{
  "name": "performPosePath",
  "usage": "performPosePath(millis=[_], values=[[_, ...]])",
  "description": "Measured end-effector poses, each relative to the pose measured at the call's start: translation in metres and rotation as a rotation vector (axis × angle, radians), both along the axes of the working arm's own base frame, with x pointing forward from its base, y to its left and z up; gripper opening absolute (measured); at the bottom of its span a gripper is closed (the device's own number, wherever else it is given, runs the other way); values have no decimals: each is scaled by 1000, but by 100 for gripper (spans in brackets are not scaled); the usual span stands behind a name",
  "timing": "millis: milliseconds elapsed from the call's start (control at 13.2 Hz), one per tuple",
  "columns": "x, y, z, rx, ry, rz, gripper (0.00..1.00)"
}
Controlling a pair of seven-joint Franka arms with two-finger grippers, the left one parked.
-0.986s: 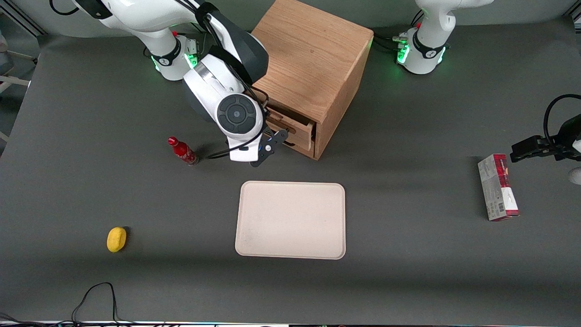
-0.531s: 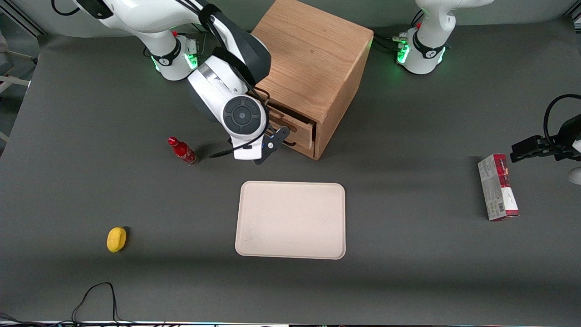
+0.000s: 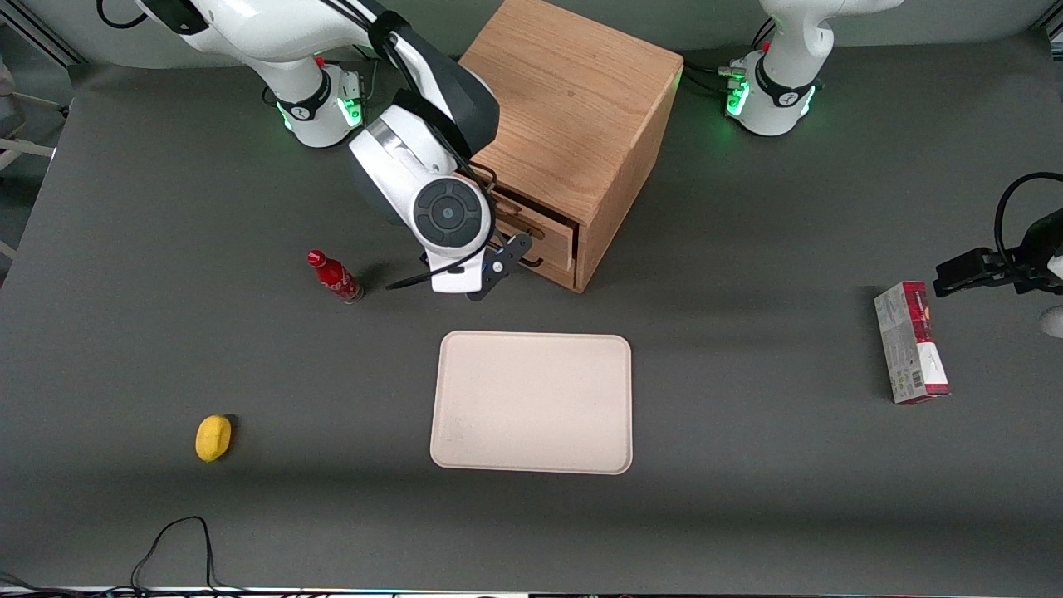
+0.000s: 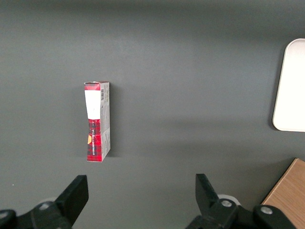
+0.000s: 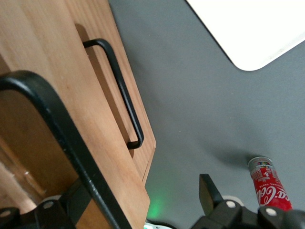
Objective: Open upper drawer
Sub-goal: 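Pull the upper drawer outward by its handle with the right gripper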
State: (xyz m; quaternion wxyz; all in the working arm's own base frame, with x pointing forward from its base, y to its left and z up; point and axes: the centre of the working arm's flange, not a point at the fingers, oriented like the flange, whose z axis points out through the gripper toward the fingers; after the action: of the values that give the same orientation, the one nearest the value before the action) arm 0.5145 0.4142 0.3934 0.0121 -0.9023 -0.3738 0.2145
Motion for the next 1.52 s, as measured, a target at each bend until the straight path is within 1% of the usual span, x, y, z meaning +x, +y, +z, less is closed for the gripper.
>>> performPosePath(millis=[228,607,759,834,1062,1214,1517], values=[[14,-10,-13,6,-5,-29,100],[46,-45,-13,26,-31,-101,100],[57,-58,-11,40,-49,-127,100],[62,-62,-11,50,-56,-125,100],[71,-68,1,113,-73,-27,100],[76,-71,4,128,-78,-7,100],[92,-85,-7,147,-89,-22,100]])
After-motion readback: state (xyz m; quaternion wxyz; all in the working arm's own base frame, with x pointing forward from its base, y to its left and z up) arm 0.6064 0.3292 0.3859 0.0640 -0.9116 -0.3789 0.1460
